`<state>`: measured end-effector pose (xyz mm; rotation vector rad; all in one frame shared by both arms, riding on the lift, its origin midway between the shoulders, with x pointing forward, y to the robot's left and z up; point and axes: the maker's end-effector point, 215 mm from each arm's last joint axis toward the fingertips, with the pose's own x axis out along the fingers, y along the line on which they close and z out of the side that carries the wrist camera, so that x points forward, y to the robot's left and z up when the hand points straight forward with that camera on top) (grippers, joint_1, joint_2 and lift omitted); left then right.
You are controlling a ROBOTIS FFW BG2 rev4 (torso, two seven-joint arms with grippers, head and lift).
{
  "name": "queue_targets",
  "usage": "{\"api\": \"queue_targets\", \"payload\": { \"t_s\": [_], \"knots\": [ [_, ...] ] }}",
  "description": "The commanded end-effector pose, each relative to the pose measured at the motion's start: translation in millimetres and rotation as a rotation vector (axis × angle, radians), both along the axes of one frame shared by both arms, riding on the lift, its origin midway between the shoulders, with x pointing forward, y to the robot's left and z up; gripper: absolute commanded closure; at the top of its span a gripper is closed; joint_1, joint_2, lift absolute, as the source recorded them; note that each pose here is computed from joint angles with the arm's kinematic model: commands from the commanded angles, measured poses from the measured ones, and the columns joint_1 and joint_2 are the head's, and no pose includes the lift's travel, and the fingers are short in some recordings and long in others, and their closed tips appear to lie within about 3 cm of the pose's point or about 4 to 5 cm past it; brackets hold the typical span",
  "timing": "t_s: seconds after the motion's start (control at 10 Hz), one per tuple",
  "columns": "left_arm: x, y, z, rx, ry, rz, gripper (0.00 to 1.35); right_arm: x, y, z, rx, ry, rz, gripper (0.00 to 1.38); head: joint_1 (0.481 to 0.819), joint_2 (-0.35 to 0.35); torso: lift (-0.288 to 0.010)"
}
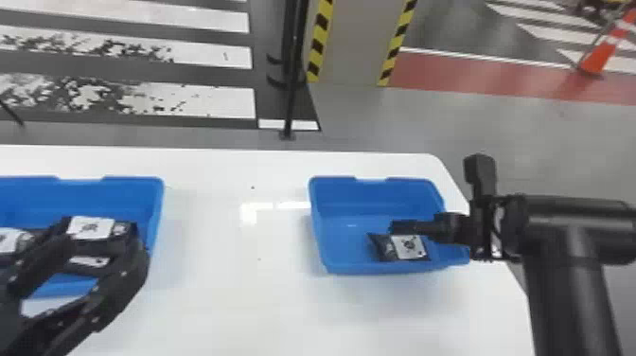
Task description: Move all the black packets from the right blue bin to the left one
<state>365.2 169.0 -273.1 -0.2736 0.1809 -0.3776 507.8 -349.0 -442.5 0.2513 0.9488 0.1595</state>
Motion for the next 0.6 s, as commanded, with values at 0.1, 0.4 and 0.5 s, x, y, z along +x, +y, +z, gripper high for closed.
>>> {"api": "queue_targets", "payload": {
  "t_s": [0.1,0.4,0.5],
  "knots": [
    [0.0,-0.8,-1.1,-0.008,0.002,-0.003,0.23,-3.2,20.1,-21.5,0.018,0.056,0.037,0.11,0.695,-0.225,-0.14],
    [0.8,-2.0,-2.1,-0.017,0.003,-0.008,0.23,-10.6,39.4,-34.6,0.03,0.109,0.072,0.11,0.695,-0.196,-0.14],
    [1.2,-2.4,-2.3,-0.018,0.003,-0.011,0.23,-18.5,46.0,-31.8,0.025,0.125,0.082,0.11,0.695,-0.193,-0.14]
  ]
}}
